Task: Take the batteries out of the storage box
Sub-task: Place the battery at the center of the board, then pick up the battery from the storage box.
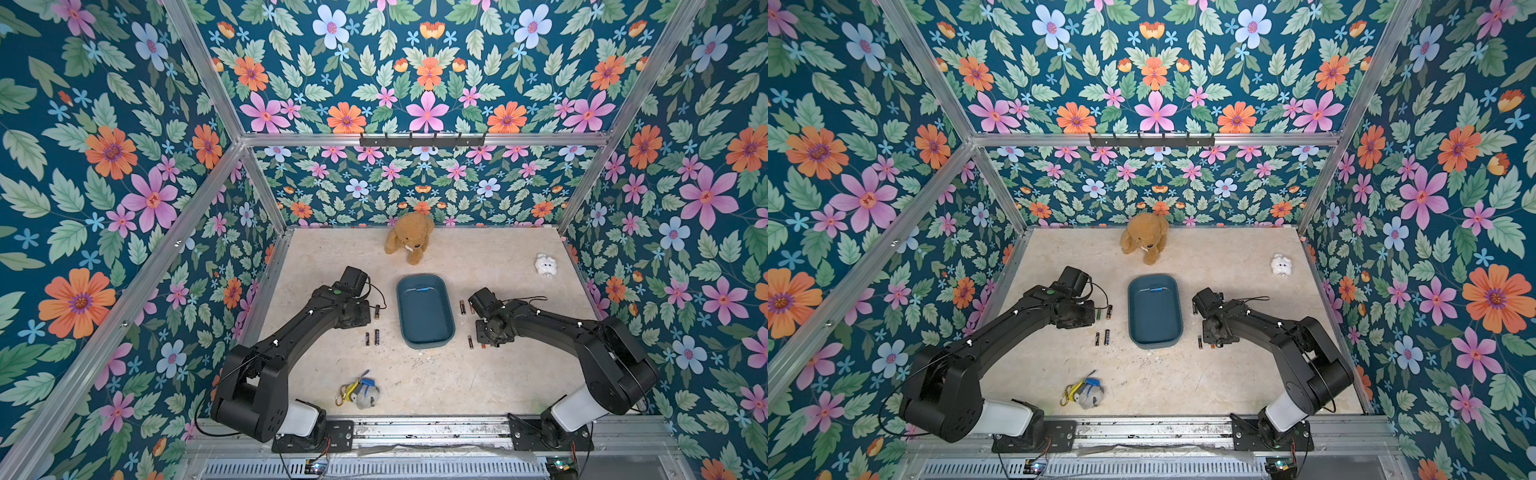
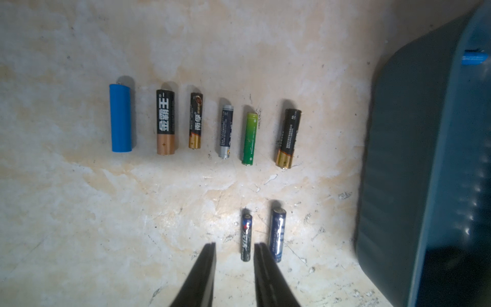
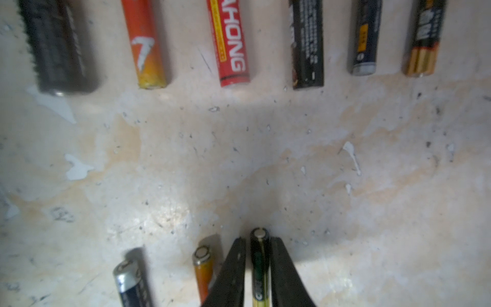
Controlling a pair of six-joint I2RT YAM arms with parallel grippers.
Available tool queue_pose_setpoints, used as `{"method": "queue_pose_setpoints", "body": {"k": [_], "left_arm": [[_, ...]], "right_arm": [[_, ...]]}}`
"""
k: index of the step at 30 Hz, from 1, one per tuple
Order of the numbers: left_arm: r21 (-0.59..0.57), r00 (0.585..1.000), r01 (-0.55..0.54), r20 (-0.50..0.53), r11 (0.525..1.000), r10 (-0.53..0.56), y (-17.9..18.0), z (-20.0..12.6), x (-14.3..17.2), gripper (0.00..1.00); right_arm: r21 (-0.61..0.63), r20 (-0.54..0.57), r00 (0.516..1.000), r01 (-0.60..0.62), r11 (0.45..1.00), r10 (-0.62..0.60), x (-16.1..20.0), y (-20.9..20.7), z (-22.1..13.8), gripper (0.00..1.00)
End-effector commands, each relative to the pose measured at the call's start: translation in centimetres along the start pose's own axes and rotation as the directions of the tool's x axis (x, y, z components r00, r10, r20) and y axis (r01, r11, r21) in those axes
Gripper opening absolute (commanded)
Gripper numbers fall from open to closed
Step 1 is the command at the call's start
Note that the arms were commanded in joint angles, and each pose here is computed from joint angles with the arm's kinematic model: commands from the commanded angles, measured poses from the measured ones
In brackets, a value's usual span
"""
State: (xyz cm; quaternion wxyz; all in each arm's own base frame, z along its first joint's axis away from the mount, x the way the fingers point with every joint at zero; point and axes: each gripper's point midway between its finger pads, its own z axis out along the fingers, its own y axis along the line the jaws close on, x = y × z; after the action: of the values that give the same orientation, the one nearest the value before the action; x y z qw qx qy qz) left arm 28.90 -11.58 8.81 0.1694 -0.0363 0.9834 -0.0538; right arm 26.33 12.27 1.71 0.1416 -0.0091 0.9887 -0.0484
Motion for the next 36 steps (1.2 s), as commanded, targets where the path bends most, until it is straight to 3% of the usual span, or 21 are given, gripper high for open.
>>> {"method": "queue_pose_setpoints", "body": {"k": [1,21,27,36], "left_arm": [[0.004,1.000,-0.003,-0.002,1.000,0.003,-0.2,-0.2,-0.1,0.31],[0.042,0.995,-0.085,0.062,0.995,0.083,-3.5,-2.1,-3.7,0.33],[0.105,0.980,-0.185,0.088,0.977,0.176,-7.2,-2.3,-5.0,0.35],[0.220,0.917,-0.392,0.174,0.893,0.360,-14.2,-1.7,-6.1,0.42]], "right_arm": [[0.004,-0.006,1.000,0.000,1.000,0.000,0.0,-0.2,-0.4,0.24],[-0.048,0.049,0.998,-0.027,0.998,0.030,-2.2,0.5,-3.4,0.27],[-0.076,0.074,0.996,-0.045,0.996,0.051,-3.1,0.9,-4.5,0.28],[-0.127,0.113,0.985,-0.116,0.985,0.131,-5.1,0.6,-5.8,0.28]]}}
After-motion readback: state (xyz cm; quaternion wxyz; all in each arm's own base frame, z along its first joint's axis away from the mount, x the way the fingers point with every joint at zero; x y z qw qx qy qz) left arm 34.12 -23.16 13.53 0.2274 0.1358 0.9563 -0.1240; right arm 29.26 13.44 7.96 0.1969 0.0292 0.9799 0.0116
